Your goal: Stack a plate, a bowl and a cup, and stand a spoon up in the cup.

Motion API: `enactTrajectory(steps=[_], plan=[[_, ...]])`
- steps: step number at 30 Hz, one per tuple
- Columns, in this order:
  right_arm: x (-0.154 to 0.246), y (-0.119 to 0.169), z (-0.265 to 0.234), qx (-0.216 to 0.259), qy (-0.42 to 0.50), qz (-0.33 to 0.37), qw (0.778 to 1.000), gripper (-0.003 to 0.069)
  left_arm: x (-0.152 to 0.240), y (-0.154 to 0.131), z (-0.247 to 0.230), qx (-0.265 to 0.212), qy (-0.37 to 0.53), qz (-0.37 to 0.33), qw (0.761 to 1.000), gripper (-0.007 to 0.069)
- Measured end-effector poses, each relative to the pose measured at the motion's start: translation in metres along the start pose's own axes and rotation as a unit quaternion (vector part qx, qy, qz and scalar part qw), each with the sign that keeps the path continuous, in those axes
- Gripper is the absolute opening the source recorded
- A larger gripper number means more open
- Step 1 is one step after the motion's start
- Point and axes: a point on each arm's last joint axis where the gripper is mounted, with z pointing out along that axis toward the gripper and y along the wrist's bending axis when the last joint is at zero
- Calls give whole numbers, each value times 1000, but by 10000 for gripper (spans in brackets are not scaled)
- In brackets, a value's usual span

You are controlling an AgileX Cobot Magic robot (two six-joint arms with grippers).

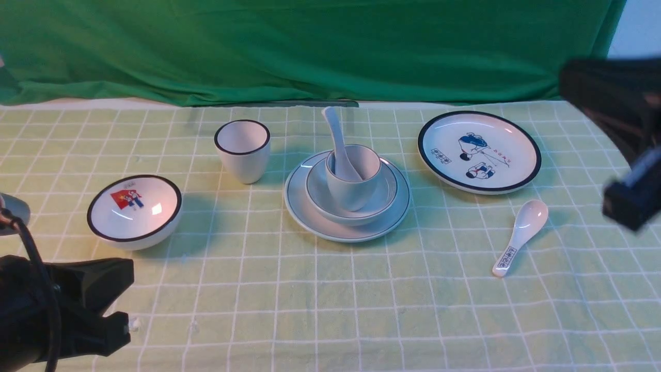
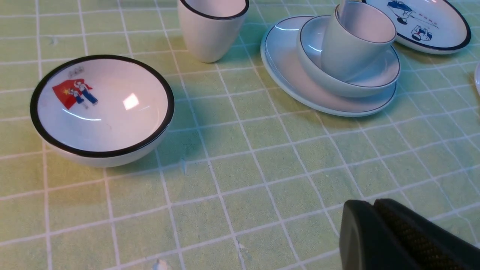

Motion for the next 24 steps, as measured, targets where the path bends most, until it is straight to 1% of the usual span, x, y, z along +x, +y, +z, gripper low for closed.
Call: enactTrajectory(steps=[1,3,4,6,7,8,10,13,16,20,24], plan=[[24,3,-10,8,-6,4,1000,25,0,0,0,0,0,0,1000,20],[52,8,-18,13,-6,8,1000,25,0,0,0,0,0,0,1000,20],[72,11,-24,15,1,12,1000,25,0,0,0,0,0,0,1000,20],[103,16,-30,14,16,15,1000,25,0,0,0,0,0,0,1000,20],[106,17,-30,13,21,15,1000,25,0,0,0,0,0,0,1000,20],[126,20,-34,12,34,24,999,25,0,0,0,0,0,0,1000,20],[142,23,-36,12,47,51,998,27,0,0,0,0,0,0,1000,20],[170,28,-37,15,80,143,986,31,0,0,0,0,0,0,1000,20],[184,30,-38,17,98,159,982,32,0,0,0,0,0,0,1000,20],[191,31,-39,19,104,151,983,23,0,0,0,0,0,0,1000,20],[187,29,-42,30,51,148,987,20,0,0,0,0,-1,0,1000,20]])
